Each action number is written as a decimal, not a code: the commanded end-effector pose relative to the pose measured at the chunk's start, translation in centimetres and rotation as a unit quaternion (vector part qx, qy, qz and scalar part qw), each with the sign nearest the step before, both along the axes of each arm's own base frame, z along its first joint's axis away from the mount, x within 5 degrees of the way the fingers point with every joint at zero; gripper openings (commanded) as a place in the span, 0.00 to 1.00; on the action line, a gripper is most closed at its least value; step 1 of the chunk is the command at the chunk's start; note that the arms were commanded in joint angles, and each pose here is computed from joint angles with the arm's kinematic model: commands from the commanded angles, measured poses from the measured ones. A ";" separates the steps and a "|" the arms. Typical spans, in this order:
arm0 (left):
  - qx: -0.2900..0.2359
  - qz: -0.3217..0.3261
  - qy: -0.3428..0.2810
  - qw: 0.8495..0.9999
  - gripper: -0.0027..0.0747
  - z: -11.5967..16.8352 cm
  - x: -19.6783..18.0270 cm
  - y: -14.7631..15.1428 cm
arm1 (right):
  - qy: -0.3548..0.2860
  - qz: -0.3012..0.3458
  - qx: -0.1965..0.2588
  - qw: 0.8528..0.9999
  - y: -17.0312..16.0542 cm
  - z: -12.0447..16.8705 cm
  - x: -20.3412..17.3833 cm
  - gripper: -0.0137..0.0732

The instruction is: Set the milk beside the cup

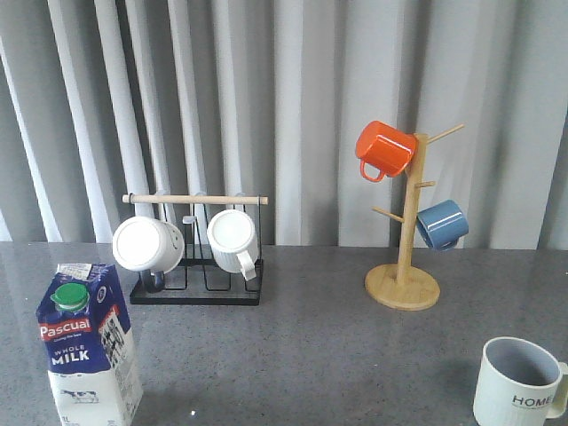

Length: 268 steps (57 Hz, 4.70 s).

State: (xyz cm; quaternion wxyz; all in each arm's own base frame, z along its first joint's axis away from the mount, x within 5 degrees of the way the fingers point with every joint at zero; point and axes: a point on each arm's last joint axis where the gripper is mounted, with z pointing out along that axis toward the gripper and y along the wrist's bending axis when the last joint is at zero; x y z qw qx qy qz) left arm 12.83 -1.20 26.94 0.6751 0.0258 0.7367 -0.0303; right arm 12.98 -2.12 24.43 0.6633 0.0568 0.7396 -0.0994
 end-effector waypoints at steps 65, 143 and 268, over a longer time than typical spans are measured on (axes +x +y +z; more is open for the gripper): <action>-0.009 -0.005 -0.051 0.999 0.80 1.5 0.1 -0.3 | 0.074 -0.066 -0.068 0.993 -1.5 -1.7 4.8 0.82; -0.009 -0.005 -0.051 0.999 0.80 1.5 0.1 -0.3 | 0.066 -0.050 -0.078 0.994 -1.3 -4.5 10.1 0.82; -0.009 -0.005 -0.051 0.999 0.80 1.5 0.1 -0.3 | 0.038 0.014 -0.042 0.998 -3.2 -6.4 12.3 0.82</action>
